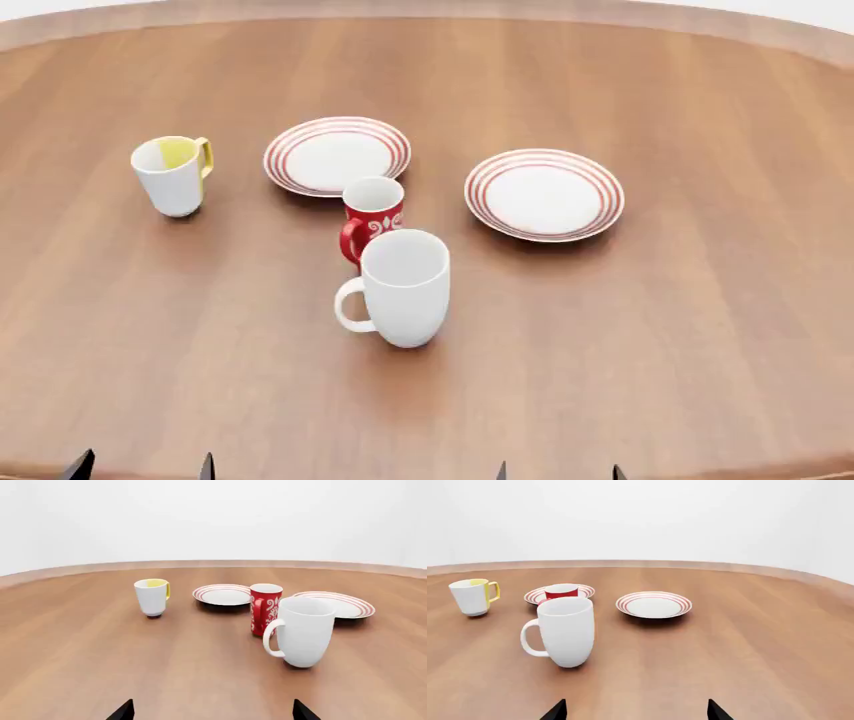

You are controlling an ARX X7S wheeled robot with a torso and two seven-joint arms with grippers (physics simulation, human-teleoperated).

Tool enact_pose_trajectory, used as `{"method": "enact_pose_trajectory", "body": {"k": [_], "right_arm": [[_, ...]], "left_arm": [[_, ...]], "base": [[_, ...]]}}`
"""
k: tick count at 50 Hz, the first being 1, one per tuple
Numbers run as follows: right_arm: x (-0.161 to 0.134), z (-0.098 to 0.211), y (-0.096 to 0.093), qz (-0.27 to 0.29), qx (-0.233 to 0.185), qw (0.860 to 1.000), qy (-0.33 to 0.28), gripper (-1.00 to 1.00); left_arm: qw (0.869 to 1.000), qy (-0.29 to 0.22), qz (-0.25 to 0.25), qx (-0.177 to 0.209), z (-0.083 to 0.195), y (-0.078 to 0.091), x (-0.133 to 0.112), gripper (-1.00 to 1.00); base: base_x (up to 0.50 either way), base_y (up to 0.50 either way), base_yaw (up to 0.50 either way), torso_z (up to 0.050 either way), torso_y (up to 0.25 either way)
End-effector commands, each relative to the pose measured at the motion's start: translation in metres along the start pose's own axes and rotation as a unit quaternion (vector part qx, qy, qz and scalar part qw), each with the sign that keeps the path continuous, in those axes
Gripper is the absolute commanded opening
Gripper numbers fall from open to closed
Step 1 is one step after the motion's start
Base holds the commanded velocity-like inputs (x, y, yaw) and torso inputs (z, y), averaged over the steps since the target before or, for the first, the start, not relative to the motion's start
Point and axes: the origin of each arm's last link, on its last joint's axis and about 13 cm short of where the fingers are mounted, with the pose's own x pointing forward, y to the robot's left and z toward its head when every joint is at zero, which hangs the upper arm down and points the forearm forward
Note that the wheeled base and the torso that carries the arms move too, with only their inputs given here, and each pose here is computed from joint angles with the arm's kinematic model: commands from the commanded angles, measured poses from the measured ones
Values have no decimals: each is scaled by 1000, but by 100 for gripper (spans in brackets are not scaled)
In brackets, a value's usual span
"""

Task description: Put the white mug on the left plate.

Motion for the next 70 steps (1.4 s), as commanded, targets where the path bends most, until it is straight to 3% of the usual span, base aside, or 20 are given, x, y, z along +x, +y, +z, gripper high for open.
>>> {"method": "enact_pose_trajectory", "body": {"k": [1, 5, 9, 13, 27, 30, 39, 40, 42, 50, 70], "right_arm": [[-2, 0, 1, -5, -16, 1000, 2, 100], [-3, 2, 2, -9, -26, 1000, 5, 100], [-4, 4, 4, -3, -6, 1000, 12, 100], [-4, 12, 6, -7, -12, 1000, 13, 100], [-10, 83, 9, -11, -25, 995, -96, 100], [-17, 109, 8, -15, -33, 991, -131, 100], [-31, 140, 9, -29, -65, 983, -171, 100], [-33, 144, 9, -27, -50, 981, -188, 100], [-34, 148, 10, -34, -70, 979, -190, 100], [-35, 151, 10, -27, -70, 977, -200, 100], [-37, 152, 9, -24, -64, 977, -203, 100]], "left_arm": [[1000, 0, -1, 9, -3, 0, -1, 100], [999, 0, 11, 38, -2, 2, -7, 100], [999, 0, 9, 31, -3, 2, -9, 100], [999, -12, 10, 33, 3, 1, -15, 100], [994, -110, -7, 21, 58, -1, -33, 100], [990, -140, -7, 14, 80, -1, -40, 100], [979, -203, -5, -10, 125, 1, -61, 100], [977, -213, -9, -12, 131, 1, -64, 100], [975, -223, -16, -13, 136, 1, -68, 100], [974, -225, -10, -15, 139, 2, -68, 100], [974, -225, -21, -18, 138, 0, -69, 100]], "base": [[0, 0, 0, 0, 0], [0, 0, 0, 0, 0], [0, 0, 0, 0, 0], [0, 0, 0, 0, 0], [0, 0, 0, 0, 0], [0, 0, 0, 0, 0], [0, 0, 0, 0, 0], [0, 0, 0, 0, 0], [0, 0, 0, 0, 0], [2, 0, 0, 0, 0], [495, 0, 0, 0, 0]]}}
